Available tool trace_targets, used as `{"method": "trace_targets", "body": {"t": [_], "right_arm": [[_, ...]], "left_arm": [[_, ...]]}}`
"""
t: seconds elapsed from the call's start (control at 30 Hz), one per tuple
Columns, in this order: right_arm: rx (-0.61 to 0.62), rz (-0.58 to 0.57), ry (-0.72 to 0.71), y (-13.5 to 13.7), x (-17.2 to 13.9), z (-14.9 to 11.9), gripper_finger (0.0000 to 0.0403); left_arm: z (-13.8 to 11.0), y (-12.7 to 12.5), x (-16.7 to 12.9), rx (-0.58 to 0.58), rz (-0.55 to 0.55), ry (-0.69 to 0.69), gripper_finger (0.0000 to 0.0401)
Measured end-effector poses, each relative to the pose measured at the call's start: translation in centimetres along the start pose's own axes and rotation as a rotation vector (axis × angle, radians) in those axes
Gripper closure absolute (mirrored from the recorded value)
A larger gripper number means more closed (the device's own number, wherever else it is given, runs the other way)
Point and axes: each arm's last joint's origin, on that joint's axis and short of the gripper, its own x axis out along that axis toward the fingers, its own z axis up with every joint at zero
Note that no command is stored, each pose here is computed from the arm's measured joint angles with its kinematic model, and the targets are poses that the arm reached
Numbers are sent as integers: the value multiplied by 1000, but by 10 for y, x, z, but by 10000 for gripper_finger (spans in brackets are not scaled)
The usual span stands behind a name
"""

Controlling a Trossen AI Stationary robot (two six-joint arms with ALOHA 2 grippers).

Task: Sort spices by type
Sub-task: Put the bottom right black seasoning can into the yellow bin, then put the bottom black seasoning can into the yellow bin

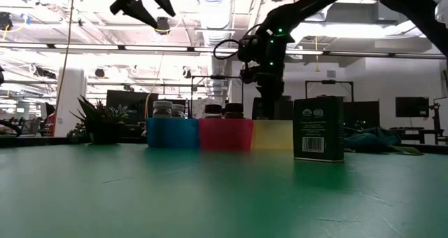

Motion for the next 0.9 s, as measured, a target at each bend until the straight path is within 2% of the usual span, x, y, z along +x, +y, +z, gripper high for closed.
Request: {"method": "trace_targets", "body": {"t": [0.13, 0.4, 0.53, 0.7, 0.8, 0.9], "right_arm": [[31, 1, 2, 0, 1, 2, 221], [31, 1, -7, 3, 1, 3, 163], [57, 0, -15, 3, -3, 3, 154], [71, -21, -111, 5, -42, 4, 153], [46, -21, -166, 17, -70, -1, 153], [2, 72, -218, 38, -93, -7, 153]], "left_arm": [[0, 7, -9, 3, 3, 6, 101], [-1, 9, -12, 25, 7, 13, 101], [-1, 9, -12, 30, 7, 13, 101], [-1, 9, -12, 51, -10, 23, 101], [-1, 9, -12, 71, -13, 24, 101], [-2, 9, -12, 77, -9, 30, 101]]}}
